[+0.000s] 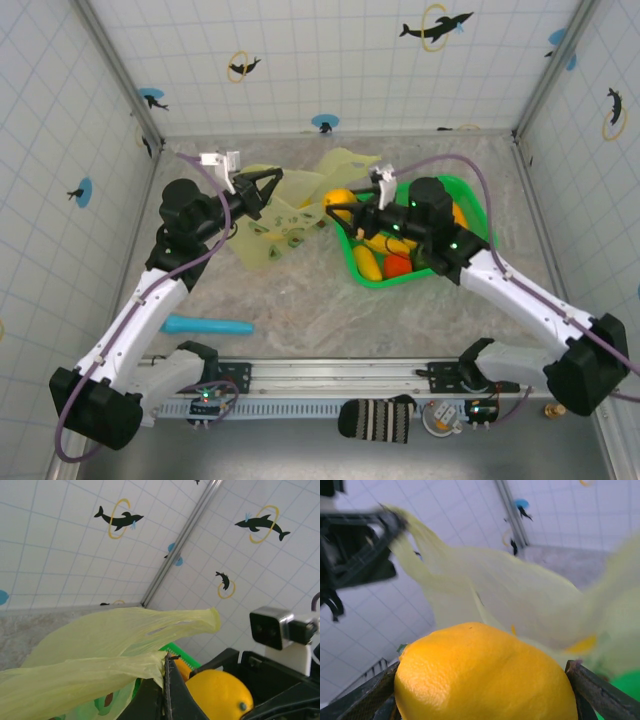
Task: Place the fake fruits into the plastic bag and tie a complex knot
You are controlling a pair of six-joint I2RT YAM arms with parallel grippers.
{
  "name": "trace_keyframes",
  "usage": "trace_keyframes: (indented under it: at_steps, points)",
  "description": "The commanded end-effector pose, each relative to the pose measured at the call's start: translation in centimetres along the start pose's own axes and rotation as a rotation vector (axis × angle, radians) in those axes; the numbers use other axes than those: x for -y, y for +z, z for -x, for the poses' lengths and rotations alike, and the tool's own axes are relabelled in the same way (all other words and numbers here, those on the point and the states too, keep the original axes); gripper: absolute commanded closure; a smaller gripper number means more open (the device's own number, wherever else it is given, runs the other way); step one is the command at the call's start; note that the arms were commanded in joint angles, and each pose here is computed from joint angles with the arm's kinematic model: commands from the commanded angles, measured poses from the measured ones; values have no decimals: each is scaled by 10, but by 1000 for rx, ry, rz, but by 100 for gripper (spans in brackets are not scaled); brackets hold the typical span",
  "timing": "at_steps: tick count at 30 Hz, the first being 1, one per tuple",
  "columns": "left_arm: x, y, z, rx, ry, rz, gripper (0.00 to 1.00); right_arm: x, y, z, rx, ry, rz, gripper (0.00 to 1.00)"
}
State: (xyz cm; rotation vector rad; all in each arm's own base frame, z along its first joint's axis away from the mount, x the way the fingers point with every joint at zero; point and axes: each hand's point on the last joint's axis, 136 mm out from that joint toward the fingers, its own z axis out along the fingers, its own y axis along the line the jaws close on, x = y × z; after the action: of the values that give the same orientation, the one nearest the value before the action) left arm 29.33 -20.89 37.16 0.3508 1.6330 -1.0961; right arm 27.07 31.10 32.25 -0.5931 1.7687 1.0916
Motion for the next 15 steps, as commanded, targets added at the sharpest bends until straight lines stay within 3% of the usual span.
trace_keyframes:
  at_steps: [1,8,15]
  points:
    - [13,-4,15,32,17,-16,100,-8,27,32,79,-32,7,36]
    - [19,-9,22,47,36,-21,100,2,89,24,45,-14,-19,36]
    - [26,-10,27,52,50,-42,100,41,118,8,20,20,-125,36]
